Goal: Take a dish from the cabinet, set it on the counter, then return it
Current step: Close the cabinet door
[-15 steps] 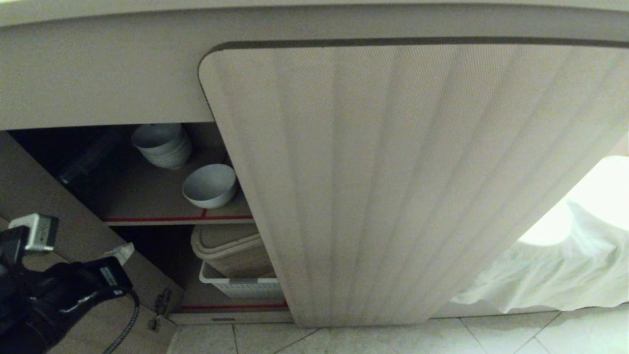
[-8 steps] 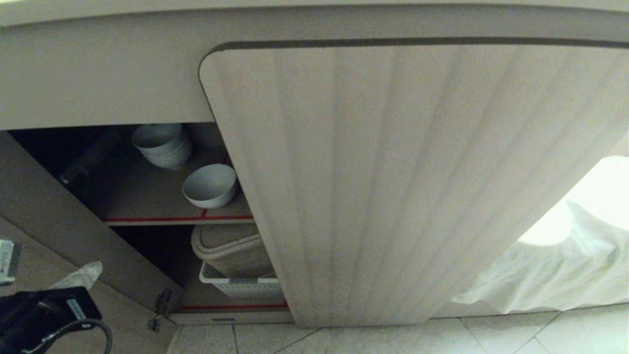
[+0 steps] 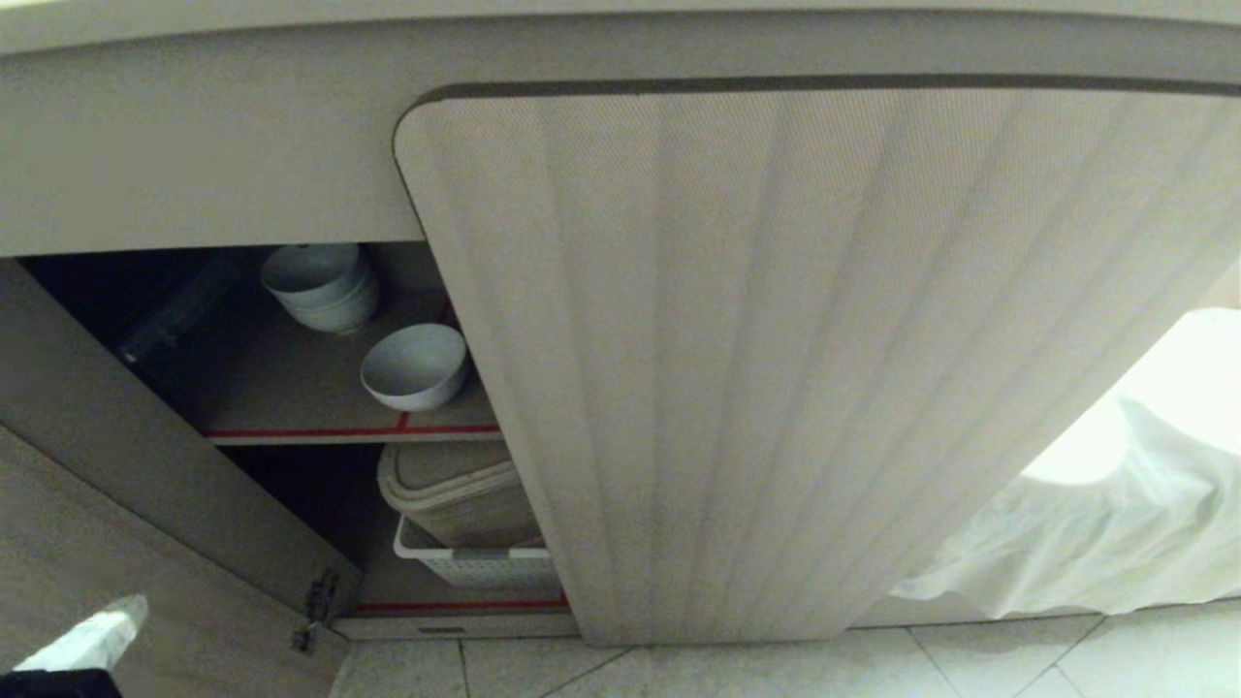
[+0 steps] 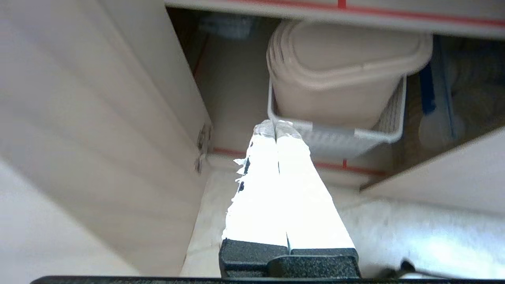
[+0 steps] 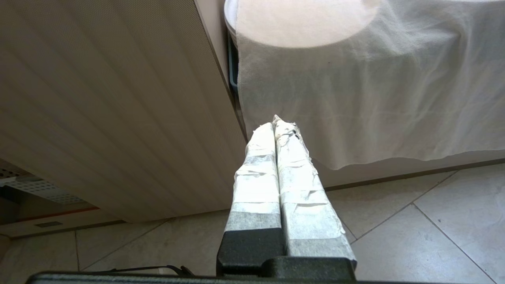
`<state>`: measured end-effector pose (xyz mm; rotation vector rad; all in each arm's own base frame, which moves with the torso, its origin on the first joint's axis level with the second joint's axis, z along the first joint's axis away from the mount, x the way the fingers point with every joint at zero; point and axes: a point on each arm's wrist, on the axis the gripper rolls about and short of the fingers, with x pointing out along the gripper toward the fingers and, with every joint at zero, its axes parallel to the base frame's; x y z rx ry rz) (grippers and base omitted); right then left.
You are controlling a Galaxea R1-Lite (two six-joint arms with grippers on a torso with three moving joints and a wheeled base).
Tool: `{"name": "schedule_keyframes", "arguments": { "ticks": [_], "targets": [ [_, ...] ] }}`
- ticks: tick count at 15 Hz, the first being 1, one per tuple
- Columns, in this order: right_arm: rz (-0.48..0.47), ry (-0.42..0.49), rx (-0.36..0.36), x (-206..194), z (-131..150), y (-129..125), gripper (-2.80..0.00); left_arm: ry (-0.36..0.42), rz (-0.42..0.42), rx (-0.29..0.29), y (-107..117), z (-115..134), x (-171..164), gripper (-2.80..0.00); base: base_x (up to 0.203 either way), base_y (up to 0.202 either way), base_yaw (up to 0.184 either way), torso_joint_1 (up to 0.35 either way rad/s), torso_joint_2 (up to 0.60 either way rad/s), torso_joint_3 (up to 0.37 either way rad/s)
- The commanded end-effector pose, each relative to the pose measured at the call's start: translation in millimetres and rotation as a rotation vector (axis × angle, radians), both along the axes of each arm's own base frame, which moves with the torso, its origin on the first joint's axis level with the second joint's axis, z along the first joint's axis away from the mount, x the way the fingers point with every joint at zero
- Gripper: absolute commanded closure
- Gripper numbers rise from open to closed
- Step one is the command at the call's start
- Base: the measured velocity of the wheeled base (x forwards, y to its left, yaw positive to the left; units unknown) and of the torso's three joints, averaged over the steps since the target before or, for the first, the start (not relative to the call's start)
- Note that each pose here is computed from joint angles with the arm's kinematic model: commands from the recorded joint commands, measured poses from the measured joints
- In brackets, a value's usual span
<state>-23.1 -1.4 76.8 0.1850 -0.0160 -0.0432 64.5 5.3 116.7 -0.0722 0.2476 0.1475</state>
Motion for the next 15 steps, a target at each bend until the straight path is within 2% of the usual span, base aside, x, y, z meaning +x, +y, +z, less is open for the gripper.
{"name": "schedule_keyframes", "arguments": {
  "ticks": [1,6,9,11,15],
  "targets": [
    [0.000,0.001,0.001,0.1,0.0,0.0,0.00,-0.048,0.012,0.002,-0.1,-0.8,-17.0,0.00,0.000,0.000,0.000,0.000,0.00,0.000],
    [0.000,0.001,0.001,0.1,0.0,0.0,0.00,-0.042,0.033,-0.003,-1.7,-15.1,-44.0,0.00,0.000,0.000,0.000,0.000,0.00,0.000],
    [0.000,0.001,0.001,0.1,0.0,0.0,0.00,-0.068,0.036,0.001,-4.7,-25.8,-60.9,0.00,0.000,0.000,0.000,0.000,0.00,0.000],
    [0.000,0.001,0.001,0.1,0.0,0.0,0.00,-0.035,0.030,0.021,-5.9,-31.8,-64.6,0.00,0.000,0.000,0.000,0.000,0.00,0.000],
    [0.000,0.001,0.001,0.1,0.0,0.0,0.00,-0.031,-0.003,0.022,-5.6,-32.0,-64.6,0.00,0.000,0.000,0.000,0.000,0.00,0.000]
  ]
}}
